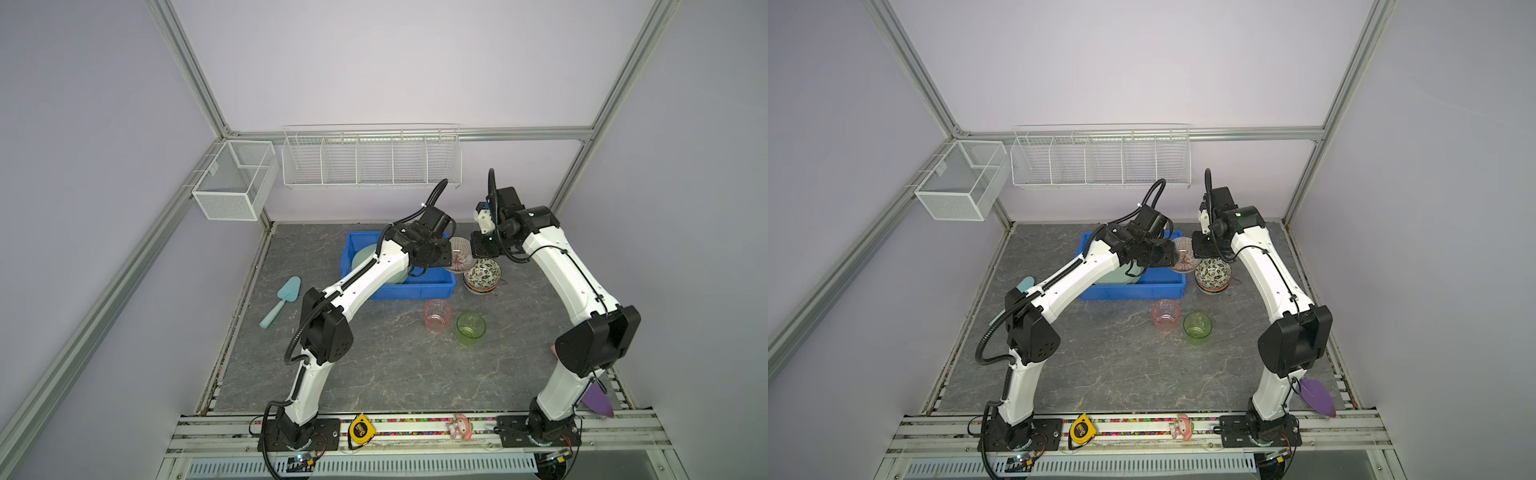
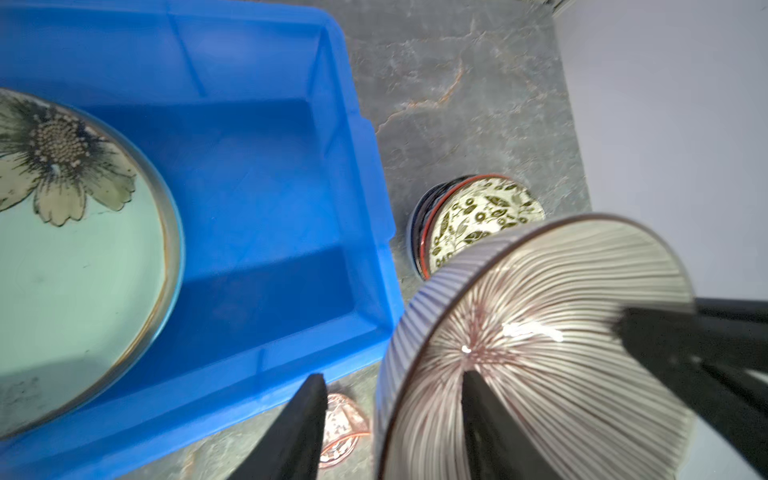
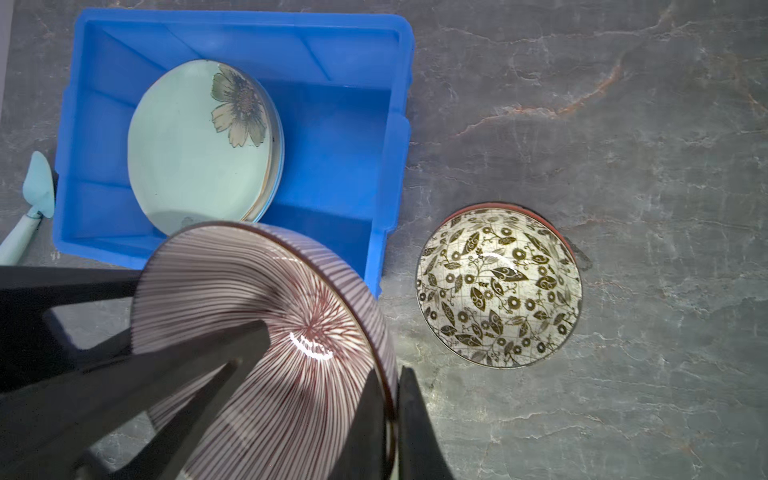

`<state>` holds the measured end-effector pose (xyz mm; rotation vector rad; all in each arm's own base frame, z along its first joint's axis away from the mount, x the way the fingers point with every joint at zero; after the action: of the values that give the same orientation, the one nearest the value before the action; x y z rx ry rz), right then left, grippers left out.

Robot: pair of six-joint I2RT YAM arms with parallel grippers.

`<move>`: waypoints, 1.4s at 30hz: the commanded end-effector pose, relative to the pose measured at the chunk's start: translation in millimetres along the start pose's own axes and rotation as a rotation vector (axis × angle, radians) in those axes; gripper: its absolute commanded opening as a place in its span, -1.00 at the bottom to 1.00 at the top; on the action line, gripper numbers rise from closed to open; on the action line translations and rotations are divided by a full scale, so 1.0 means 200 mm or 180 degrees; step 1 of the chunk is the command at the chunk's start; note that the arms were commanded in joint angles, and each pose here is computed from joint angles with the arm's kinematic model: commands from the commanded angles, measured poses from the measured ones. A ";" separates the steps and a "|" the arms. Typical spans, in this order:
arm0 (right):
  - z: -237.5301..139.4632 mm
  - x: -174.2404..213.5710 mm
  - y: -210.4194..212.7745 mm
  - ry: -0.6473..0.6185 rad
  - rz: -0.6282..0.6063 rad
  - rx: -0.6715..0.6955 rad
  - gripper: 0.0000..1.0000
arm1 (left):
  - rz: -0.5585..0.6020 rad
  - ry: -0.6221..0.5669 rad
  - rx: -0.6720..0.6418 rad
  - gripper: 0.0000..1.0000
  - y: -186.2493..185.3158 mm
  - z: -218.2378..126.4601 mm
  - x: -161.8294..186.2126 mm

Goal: Place the mixed dishes into the plastic bin
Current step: 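Carry the separated striped bowl over the bin with both grippers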

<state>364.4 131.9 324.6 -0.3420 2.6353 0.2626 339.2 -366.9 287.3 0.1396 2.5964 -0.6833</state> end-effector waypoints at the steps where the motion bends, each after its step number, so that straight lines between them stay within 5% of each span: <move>1: 0.02 -0.05 0.06 -0.0052 -0.0009 -0.0125 -0.86 | -0.0016 0.0002 -0.0184 -0.04 0.08 -0.09 -0.02; 42: 0.11 -0.10 0.16 -0.0016 -0.0106 -0.0192 -0.86 | -0.0108 0.0104 -0.0127 -0.70 0.16 -0.09 -0.03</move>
<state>379.5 163.5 310.7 -0.4048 2.6636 0.2697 344.7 -331.3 294.1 0.0708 2.6188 -0.6399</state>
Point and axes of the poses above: each gripper's point midway between its finger pads, its own z axis out along the fingers, its own y axis along the line the jaws close on, x = y × z, the point moved 9 cm from there along -z, back along the fingers, and after that the axes turned 6 degrees about -z, right-handed, at the moved point
